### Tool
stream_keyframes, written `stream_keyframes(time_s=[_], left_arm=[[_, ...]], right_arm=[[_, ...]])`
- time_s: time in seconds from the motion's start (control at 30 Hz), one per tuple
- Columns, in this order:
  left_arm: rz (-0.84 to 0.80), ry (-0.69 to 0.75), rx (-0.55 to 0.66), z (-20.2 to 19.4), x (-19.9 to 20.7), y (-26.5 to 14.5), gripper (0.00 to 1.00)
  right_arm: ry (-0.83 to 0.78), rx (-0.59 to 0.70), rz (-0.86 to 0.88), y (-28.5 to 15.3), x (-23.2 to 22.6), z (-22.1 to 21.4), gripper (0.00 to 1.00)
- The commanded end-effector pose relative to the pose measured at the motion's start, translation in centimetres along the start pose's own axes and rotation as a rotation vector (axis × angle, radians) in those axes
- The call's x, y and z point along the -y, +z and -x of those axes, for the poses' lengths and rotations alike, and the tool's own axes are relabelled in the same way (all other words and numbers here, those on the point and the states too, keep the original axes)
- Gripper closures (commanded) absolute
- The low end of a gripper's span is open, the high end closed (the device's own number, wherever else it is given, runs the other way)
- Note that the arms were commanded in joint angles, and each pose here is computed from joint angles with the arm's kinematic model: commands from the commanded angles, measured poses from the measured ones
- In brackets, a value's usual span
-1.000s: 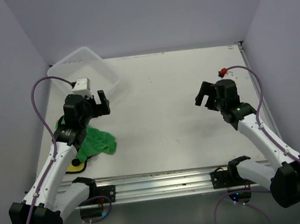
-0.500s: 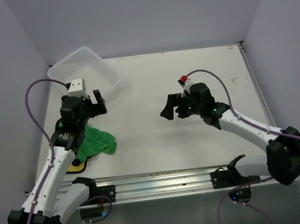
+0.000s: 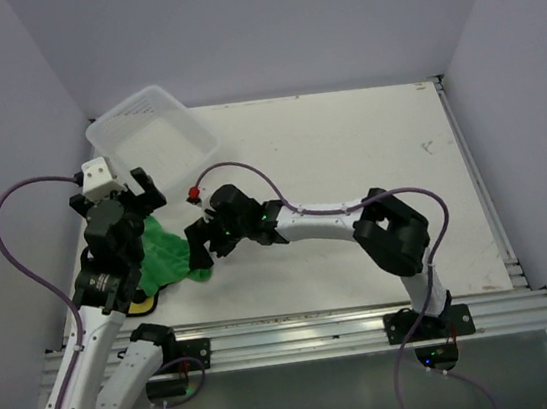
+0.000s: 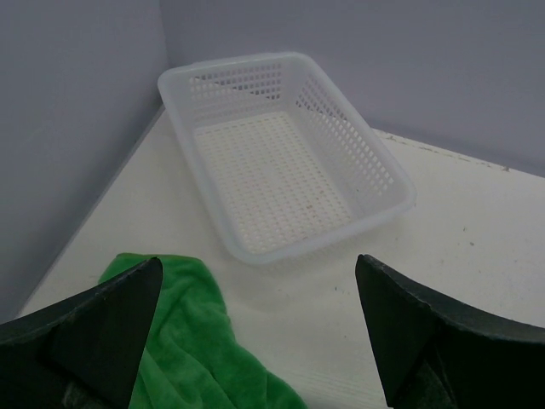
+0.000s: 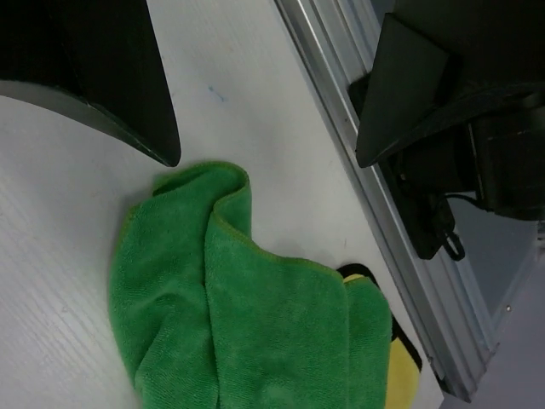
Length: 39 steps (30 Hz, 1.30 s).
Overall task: Roll the towels
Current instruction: Grab a towel with the right arm
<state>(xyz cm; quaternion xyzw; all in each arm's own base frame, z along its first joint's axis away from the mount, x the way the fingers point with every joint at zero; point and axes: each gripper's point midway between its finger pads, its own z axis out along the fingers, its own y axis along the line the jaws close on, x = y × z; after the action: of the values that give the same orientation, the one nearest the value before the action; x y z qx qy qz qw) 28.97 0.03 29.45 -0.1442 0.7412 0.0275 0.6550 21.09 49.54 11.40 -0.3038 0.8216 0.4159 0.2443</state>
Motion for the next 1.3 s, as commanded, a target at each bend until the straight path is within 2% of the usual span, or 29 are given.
stream_keyframes(time_s=[0.0,0.3,0.37,0.43,0.47,0.67,0.7,0.77,0.8,0.9,1.07,1.13,1.17,1.2,1.27], left_arm=[[0.048,-0.031,0.035,1.0,-0.7,0.3,0.00],[-0.006,-0.033,0.012,0.6,0.5,0.5,0.00],[-0.009,-0.033,0.008,0.5,0.5,0.5,0.00],[-0.009,-0.033,0.010,0.6,0.5,0.5,0.00],[-0.010,-0.035,0.012,0.6,0.5,0.5,0.00],[-0.023,-0.033,0.003,0.4,0.8,0.5,0.00],[-0.025,-0.033,0.003,0.3,0.8,0.6,0.00],[-0.030,-0.031,-0.002,0.2,1.0,0.6,0.00],[-0.029,-0.029,-0.008,0.0,1.0,0.8,0.00],[-0.021,-0.022,-0.019,-0.3,0.9,1.0,0.01],[0.022,-0.020,-0.002,0.1,0.1,0.8,0.01],[0.062,-0.014,0.015,0.4,-0.8,0.6,0.01],[0.062,-0.011,0.015,0.4,-0.8,0.6,0.01],[0.085,-0.012,0.024,0.7,-1.2,0.5,0.00],[0.096,-0.005,0.031,0.8,-1.5,0.4,0.00]], right_arm=[[0.081,-0.045,-0.061,2.6,2.5,-0.5,0.15],[0.126,-0.072,-0.144,5.2,4.4,-2.6,0.20],[0.133,-0.063,-0.127,5.7,4.2,-2.6,0.25],[0.155,-0.068,-0.109,6.2,4.0,-2.9,0.33],[0.158,-0.067,-0.104,6.4,3.8,-2.8,0.42],[0.171,-0.072,-0.090,7.6,3.3,-3.2,0.60],[0.175,-0.069,-0.085,7.6,3.2,-3.2,0.68],[0.175,-0.068,-0.081,7.5,3.0,-3.1,0.74],[0.168,-0.065,-0.087,7.4,3.0,-2.9,0.84],[0.113,-0.017,-0.085,5.8,1.4,0.2,0.99],[0.014,0.056,-0.024,1.5,-3.4,6.7,1.00],[-0.054,0.161,0.035,-3.0,-7.5,11.7,1.00],[-0.060,0.155,0.025,-3.1,-7.1,11.6,1.00],[-0.086,0.211,0.048,-5.9,-8.9,13.5,1.00],[-0.116,0.262,0.025,-8.3,-9.3,14.7,1.00]])
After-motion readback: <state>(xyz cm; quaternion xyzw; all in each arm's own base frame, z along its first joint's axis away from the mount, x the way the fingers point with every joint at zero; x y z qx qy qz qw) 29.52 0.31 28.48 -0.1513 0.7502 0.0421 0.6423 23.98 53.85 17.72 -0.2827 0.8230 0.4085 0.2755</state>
